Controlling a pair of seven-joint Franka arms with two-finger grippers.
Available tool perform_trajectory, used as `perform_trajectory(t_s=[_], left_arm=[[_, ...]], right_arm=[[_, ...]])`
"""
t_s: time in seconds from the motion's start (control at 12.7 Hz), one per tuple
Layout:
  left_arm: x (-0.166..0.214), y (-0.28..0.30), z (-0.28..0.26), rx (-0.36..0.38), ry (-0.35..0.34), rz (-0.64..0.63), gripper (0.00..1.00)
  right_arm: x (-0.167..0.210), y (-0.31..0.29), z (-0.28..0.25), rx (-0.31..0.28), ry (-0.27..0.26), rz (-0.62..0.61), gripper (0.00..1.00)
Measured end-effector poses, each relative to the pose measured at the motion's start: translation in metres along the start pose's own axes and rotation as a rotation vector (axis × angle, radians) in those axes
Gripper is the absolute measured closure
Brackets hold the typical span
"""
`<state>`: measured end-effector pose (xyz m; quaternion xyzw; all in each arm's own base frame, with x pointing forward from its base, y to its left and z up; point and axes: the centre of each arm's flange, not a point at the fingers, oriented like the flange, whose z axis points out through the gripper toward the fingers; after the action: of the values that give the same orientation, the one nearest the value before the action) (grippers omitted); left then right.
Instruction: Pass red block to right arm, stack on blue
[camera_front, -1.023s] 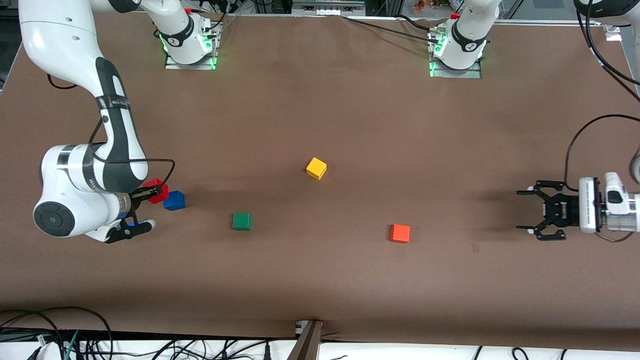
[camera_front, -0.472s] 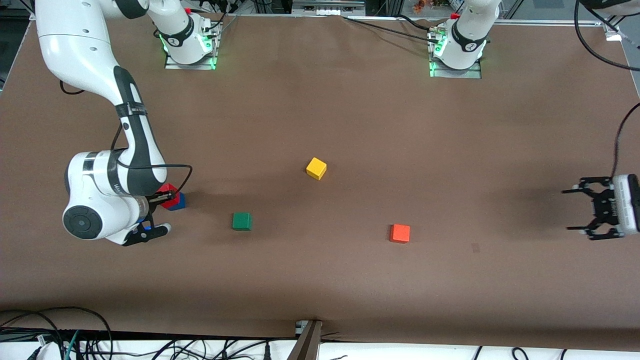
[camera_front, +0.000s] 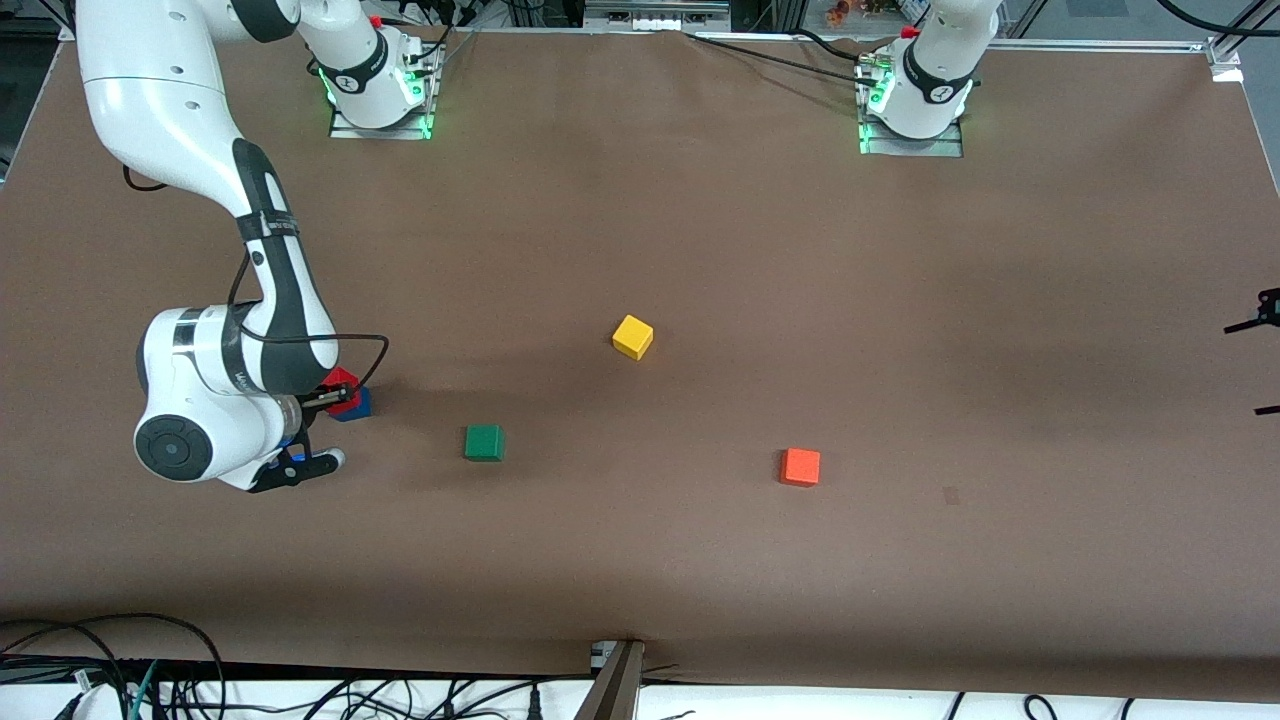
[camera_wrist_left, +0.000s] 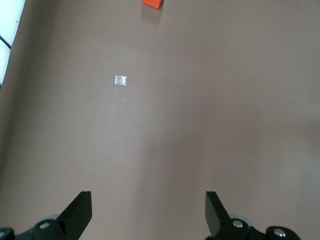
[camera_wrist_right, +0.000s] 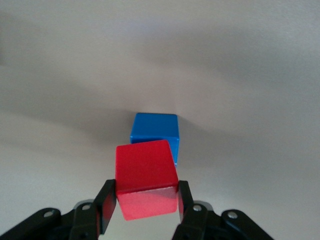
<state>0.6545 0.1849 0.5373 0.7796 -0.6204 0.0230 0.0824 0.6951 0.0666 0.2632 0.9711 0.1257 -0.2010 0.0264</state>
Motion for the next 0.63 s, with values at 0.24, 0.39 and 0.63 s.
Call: perform_trajectory(t_s=[0.24,0.39,0.63], left_arm=[[0.023,0.015,-0.019,0.005,-0.047,-0.097,0.00],[0.062,0.038,-0.041,0.034,-0.092,-0.191,0.00],[0.141,0.086,-0.073,0.130,-0.213,-0.332,0.00]], right_arm=[[0.000,0.003,0.000,-0.005,0.000,0.007,0.44],[0.000,0.004,0.001,-0.006,-0.001,0.014,0.44],[0.001,0.004,0.003,-0.007,-0.004,0.018,0.44]])
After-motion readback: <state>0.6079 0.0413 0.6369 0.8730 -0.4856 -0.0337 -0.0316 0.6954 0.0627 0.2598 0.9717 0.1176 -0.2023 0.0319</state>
